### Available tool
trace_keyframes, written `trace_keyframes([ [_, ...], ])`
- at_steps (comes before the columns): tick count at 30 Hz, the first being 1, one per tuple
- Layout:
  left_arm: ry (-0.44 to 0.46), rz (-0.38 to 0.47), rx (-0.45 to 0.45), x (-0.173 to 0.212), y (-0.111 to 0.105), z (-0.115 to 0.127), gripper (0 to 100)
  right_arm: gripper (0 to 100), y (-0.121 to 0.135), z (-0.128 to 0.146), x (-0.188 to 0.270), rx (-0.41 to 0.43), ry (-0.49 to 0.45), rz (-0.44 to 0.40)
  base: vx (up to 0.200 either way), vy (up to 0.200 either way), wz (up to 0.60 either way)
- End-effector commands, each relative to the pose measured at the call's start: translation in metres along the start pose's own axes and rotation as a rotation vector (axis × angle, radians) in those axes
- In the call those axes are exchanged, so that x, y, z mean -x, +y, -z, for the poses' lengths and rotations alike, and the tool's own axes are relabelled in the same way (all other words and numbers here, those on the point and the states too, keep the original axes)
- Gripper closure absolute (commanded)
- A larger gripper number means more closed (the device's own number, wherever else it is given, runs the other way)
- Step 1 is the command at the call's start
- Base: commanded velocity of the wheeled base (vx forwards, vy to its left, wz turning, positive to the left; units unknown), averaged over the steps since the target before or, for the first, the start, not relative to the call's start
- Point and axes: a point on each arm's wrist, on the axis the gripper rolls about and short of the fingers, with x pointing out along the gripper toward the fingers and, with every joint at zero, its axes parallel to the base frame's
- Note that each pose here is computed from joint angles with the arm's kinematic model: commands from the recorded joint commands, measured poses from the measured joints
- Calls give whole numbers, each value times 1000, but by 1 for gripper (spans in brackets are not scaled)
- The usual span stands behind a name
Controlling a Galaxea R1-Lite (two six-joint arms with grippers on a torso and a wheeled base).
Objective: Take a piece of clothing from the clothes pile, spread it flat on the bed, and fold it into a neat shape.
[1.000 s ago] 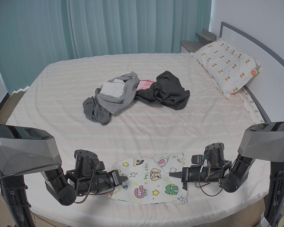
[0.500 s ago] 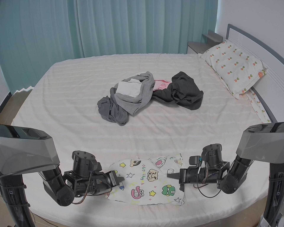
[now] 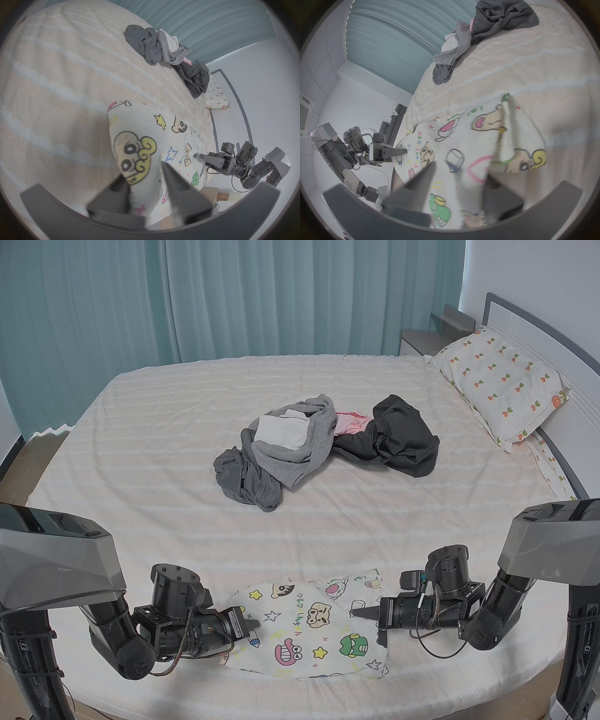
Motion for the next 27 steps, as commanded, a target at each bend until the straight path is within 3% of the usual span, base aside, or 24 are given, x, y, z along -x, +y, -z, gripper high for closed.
trace_keyframes([
  [1,1,-2,2,0,1,1,0,0,0,1,0,-2,4,1,0,0,0],
  [9,-2,-15,4,7,4,1,0,0,8,-5,11,9,-40,23,0,0,0],
  [14,-84,-30,9,39,14,-12,0,0,17,-10,38,8,-88,63,0,0,0],
  [19,-154,-76,51,69,31,-19,0,0,6,-11,66,-30,-146,148,0,0,0],
  [22,-230,-84,76,92,36,-24,0,0,0,-13,88,-57,-193,188,0,0,0],
  [23,-302,-69,77,113,35,-25,0,0,3,-17,109,-59,-256,202,0,0,0],
  [27,-447,-19,29,152,22,-23,0,0,31,-22,159,-9,-426,215,0,0,0],
])
